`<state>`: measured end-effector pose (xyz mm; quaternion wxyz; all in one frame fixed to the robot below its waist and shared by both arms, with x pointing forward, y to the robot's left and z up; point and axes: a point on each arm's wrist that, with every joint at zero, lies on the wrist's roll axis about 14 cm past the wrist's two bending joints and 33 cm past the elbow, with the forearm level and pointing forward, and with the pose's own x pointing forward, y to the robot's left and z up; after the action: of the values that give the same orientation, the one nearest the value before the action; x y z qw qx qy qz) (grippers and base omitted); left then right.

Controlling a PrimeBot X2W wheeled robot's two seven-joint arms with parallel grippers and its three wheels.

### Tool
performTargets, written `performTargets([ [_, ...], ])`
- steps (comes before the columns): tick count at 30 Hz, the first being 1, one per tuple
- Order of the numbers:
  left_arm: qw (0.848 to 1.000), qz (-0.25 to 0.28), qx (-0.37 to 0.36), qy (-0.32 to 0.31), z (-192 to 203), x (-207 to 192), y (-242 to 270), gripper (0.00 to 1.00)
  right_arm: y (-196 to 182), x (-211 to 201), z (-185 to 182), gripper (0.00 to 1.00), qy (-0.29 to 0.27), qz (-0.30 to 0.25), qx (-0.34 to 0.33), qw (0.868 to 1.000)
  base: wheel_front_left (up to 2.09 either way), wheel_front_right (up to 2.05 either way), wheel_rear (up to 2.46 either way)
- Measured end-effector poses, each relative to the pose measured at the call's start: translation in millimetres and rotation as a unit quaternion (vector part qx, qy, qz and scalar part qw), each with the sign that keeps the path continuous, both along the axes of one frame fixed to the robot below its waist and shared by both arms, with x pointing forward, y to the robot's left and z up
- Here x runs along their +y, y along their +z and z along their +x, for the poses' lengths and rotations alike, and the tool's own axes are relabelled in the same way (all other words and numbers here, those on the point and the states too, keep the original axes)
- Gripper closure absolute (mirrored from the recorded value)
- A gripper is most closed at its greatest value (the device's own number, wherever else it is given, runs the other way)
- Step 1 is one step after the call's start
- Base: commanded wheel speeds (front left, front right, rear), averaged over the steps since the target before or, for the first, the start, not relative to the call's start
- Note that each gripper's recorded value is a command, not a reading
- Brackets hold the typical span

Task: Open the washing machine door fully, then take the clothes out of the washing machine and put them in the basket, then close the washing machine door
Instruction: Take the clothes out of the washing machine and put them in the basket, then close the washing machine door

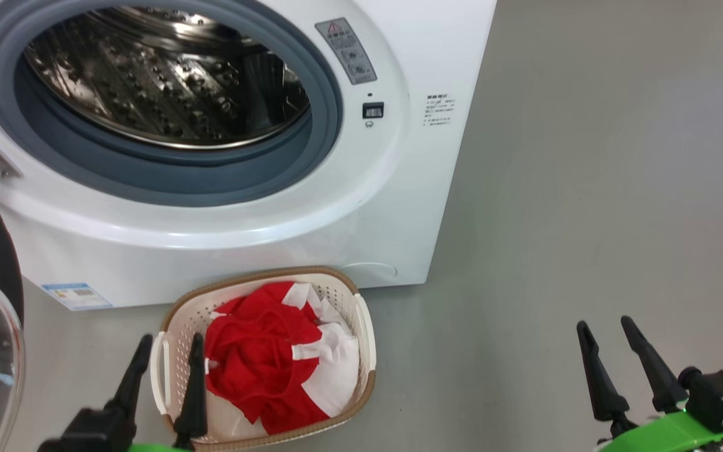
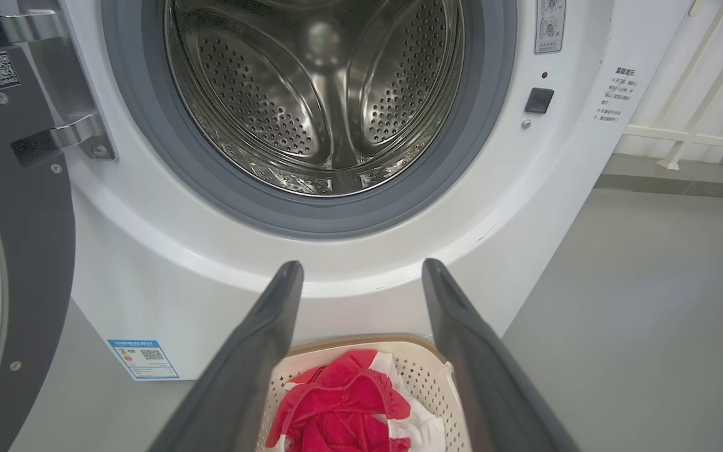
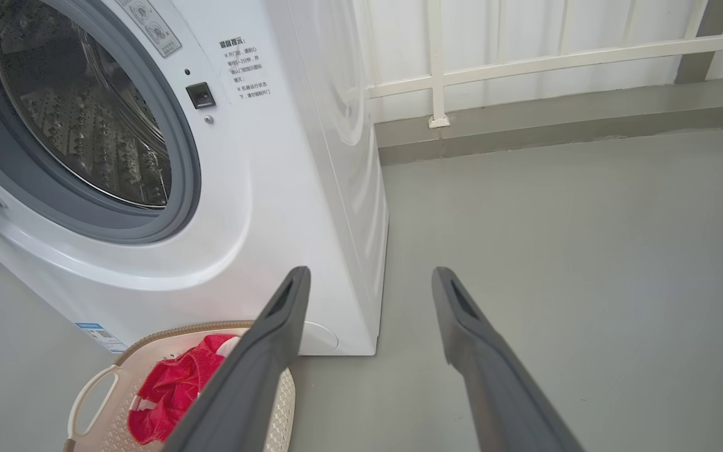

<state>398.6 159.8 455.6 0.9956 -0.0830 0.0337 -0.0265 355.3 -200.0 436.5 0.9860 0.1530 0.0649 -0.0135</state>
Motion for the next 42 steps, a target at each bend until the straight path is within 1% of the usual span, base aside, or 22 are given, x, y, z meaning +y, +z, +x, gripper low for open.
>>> performTargets([
  [8,1.000,0.005,-0.002,0.013,-19.7,6.8,3.5,0.00,0.2,-5.1,-14.2,0.00,-0.009,0.000,0.002,1.000,0.00,0.00,0.00],
  [27,1.000,0.003,-0.007,0.014,-16.7,4.9,6.3,0.00,-4.7,-5.5,-18.8,0.00,-0.015,0.002,0.010,1.000,-0.02,0.02,0.00],
  [33,1.000,0.003,-0.004,0.015,-16.1,4.9,4.3,0.00,-6.4,-4.9,-17.9,0.00,-0.014,0.002,0.013,1.000,-0.64,0.64,0.00],
  [42,1.000,0.004,-0.001,0.018,-14.3,6.1,2.4,0.00,-9.2,-3.1,-15.7,0.00,-0.011,0.003,0.017,1.000,-1.24,1.24,0.00],
])
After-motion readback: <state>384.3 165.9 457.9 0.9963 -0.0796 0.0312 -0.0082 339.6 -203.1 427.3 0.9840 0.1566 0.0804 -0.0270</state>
